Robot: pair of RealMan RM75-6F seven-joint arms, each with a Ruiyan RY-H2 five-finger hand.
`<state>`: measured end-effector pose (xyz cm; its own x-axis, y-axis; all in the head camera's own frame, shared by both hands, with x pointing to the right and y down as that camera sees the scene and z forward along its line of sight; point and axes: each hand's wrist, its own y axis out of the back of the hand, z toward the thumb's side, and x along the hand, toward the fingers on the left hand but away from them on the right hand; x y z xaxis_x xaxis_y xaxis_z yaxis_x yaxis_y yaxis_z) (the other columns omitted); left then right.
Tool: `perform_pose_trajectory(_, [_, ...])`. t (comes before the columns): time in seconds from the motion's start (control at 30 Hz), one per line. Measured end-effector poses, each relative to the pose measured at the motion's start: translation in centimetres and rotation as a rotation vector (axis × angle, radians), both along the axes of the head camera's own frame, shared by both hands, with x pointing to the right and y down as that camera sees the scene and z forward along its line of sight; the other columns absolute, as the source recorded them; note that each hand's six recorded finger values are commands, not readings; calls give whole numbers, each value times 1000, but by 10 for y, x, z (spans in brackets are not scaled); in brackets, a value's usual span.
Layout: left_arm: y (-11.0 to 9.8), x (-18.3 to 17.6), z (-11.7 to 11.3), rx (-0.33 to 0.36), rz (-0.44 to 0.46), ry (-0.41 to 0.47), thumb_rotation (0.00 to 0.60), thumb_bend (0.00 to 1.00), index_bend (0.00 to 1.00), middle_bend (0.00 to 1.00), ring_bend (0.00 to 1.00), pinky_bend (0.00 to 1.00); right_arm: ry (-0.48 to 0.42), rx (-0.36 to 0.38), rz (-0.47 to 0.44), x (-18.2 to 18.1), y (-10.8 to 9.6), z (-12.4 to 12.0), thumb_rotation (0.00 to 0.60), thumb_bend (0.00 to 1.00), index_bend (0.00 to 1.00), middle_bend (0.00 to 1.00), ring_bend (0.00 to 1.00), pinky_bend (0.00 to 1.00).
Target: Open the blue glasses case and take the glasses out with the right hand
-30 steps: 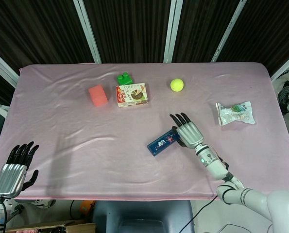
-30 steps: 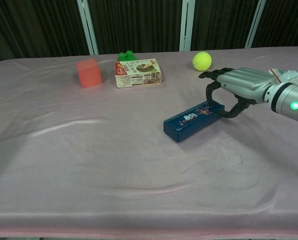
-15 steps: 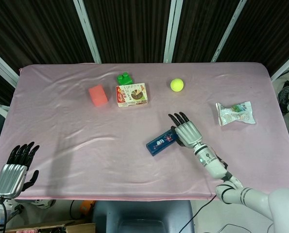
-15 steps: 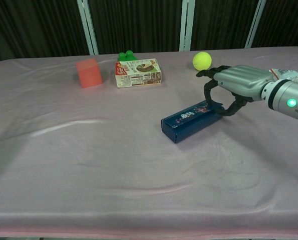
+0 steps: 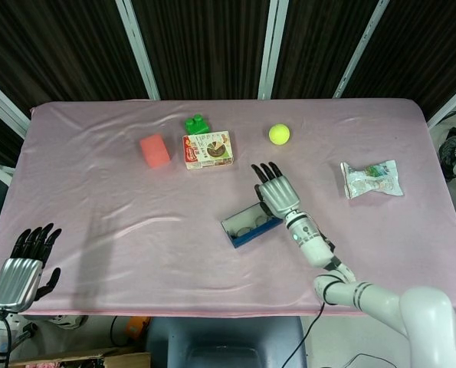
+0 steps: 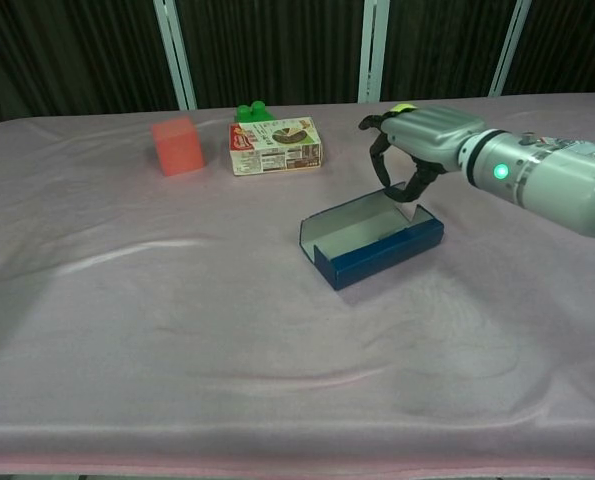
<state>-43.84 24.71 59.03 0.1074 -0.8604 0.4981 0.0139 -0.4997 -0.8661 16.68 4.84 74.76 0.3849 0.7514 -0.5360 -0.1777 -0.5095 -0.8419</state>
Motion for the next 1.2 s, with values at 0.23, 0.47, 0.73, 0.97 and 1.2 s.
perform_pose_trajectory(0.23, [-1, -1, 0, 2, -6, 2, 600, 399, 0, 0, 0, 0, 16, -16, 85, -23, -26, 11, 600, 451, 133, 50, 0, 0])
perform_pose_trajectory(0.47, [-2, 0, 0, -1, 0, 10, 600, 400, 0, 0, 0, 0, -42, -47, 24, -27, -8, -3, 600, 433, 294, 29, 0, 0])
perform_pose_trajectory(0.73, [1, 4, -2, 1, 10, 14, 600, 399, 0, 0, 0, 0, -116, -138, -119, -15, 43, -44, 600, 434, 388, 29, 0, 0])
perform_pose_trajectory(0.97, [4, 6, -5, 5, 22, 24, 600, 400, 0, 0, 0, 0, -78, -212, -188, -2, 78, -46, 600, 433, 416, 30, 0, 0])
perform_pose_trajectory(1.2, [5, 5, -9, 12, 21, 38, 600, 399, 0, 0, 0, 0, -82, -246, -202, -22, 91, -33, 600, 433, 424, 30, 0, 0])
